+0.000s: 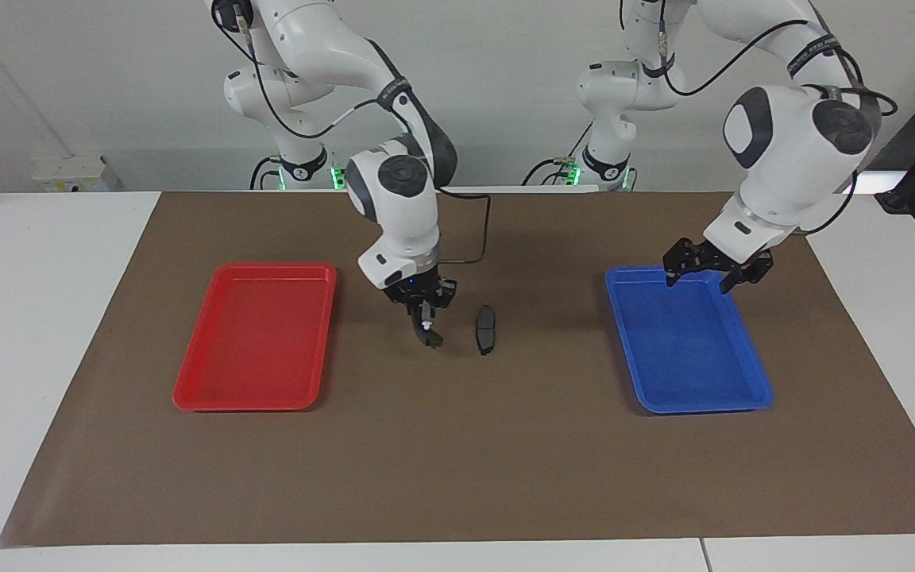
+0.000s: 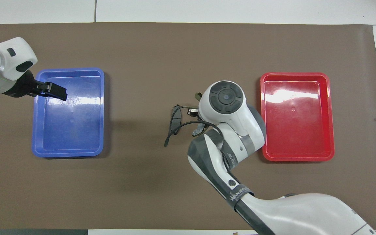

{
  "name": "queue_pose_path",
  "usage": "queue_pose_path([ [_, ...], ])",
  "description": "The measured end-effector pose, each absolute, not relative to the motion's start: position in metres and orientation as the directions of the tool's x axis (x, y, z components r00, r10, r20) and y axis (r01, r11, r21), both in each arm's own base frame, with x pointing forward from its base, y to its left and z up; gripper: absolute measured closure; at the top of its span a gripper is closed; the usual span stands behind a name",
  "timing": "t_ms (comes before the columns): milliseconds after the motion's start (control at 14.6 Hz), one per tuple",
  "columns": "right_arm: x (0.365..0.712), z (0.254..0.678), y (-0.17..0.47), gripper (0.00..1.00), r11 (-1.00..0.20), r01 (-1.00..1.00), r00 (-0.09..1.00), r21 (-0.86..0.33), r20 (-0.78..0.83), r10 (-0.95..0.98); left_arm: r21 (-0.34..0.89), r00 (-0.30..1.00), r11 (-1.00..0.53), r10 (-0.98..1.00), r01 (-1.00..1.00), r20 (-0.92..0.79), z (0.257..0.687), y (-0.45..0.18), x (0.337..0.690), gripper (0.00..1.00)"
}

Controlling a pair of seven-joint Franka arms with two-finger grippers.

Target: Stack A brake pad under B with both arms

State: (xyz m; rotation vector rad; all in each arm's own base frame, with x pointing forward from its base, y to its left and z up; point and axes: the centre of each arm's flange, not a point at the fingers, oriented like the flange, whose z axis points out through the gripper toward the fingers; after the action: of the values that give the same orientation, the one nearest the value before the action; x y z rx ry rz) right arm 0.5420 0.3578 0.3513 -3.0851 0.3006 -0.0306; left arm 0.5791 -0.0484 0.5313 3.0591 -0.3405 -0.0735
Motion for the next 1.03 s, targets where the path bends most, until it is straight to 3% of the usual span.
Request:
queue_pose_path([
  [343, 0.549, 0.341, 0.402, 0.57, -0.974, -0.219, 0.975, -0.064, 0.023, -0.221, 0.06, 0.966, -0.966, -0.253, -0.25, -0.053, 0.582, -0.018, 0.562, 0.0],
  [1029, 0.543, 0.313, 0.409, 0.57, -0.991, -0.133, 0.991, -0.012, 0.017, -0.133, 0.04, 0.964, -0.967, -0.255, -0.253, -0.078, 0.611, -0.009, 0.546, 0.0],
])
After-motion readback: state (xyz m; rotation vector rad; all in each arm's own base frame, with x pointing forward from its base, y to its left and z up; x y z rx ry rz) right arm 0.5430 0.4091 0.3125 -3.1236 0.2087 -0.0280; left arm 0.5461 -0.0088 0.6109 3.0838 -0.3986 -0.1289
